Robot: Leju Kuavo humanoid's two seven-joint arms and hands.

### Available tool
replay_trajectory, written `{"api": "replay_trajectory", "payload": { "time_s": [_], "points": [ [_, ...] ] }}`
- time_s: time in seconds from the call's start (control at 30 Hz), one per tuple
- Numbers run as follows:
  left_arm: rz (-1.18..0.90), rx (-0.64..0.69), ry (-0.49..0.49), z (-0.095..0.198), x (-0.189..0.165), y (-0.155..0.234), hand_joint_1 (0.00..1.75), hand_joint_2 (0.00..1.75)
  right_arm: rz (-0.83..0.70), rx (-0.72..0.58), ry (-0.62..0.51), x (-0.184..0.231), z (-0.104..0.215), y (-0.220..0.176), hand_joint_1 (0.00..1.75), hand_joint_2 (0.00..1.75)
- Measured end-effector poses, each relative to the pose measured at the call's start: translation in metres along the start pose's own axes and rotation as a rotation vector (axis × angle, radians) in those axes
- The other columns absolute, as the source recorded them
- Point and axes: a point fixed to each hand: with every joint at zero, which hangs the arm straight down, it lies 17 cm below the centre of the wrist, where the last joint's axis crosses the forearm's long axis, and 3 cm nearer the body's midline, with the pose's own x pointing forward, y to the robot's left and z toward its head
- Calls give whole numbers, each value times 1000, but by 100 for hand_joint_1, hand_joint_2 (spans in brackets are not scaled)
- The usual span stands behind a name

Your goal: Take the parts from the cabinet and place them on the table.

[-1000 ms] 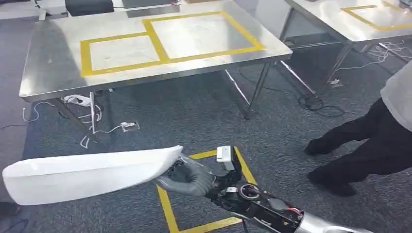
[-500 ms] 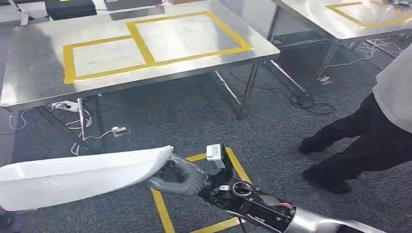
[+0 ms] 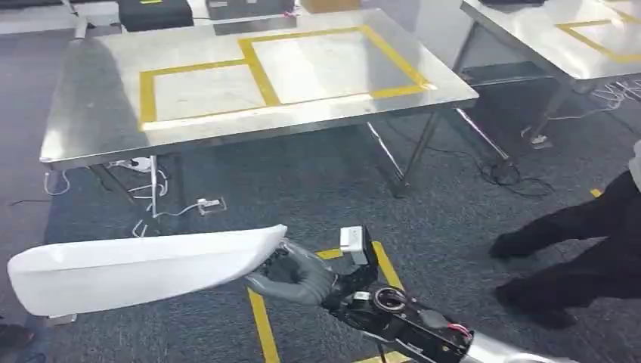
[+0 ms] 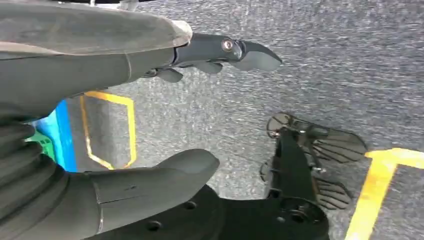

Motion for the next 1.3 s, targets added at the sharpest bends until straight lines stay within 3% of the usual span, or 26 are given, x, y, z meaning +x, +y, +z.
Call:
{"api": "replay_trajectory", "payload": {
  "time_s": [1.3],
  "points": [
    [12, 2, 6, 0, 0, 2, 0, 175, -4, 0, -5, 0, 0, 2, 175, 175]
  ]
}}
